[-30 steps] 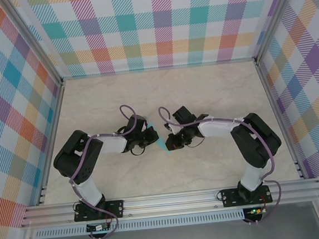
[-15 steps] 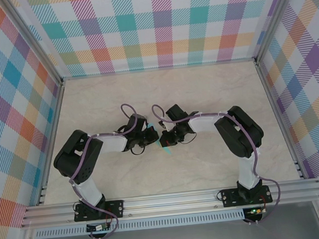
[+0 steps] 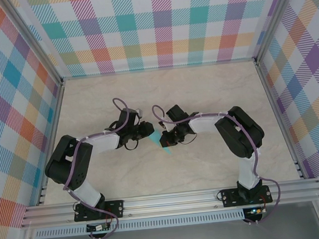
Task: Fold a paper plane with a square sheet of paper (pick it up from the middle)
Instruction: Fold the wing for the fifth time at the center of the table.
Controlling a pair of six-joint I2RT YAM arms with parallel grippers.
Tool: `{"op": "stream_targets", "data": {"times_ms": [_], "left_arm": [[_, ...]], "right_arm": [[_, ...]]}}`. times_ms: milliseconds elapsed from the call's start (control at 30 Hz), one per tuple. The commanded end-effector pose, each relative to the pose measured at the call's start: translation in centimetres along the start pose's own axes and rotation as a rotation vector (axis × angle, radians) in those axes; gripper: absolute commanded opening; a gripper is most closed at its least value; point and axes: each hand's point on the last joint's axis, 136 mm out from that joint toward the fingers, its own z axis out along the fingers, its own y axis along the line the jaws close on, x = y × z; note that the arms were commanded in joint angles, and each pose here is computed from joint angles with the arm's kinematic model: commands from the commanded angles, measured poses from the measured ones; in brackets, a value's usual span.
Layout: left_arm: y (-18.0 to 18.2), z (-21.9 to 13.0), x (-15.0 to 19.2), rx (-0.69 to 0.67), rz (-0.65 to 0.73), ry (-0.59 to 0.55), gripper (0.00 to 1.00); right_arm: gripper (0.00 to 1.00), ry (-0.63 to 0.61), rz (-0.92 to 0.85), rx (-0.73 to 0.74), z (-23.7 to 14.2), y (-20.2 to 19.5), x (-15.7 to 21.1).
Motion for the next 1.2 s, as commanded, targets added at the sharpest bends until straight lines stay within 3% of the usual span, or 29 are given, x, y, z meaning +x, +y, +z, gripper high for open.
{"op": "stream_targets", "data": {"times_ms": [0, 667, 967, 1167], "left_arm": [[0.2, -0.4, -0.2, 0.026, 0.048, -0.01, 0.26], [3.9, 2.3, 0.3, -0.061, 0.02, 0.009, 0.24], [5.9, 1.8, -0.5, -0.093, -0.013, -0.001, 0.24], [2.9, -1.0, -3.2, -0.002, -0.014, -0.069, 0.24]], "right_arm": [[0.0, 0.099, 0.039, 0.093, 0.9, -2.6, 3.5], [0.0, 0.122, 0.047, 0.081, 0.7, -2.6, 4.6], [0.0, 0.153, 0.051, 0.105, 0.5, -3.3, 6.1], [0.0, 0.152, 0.065, 0.126, 0.6, -3.6, 5.9]]}}
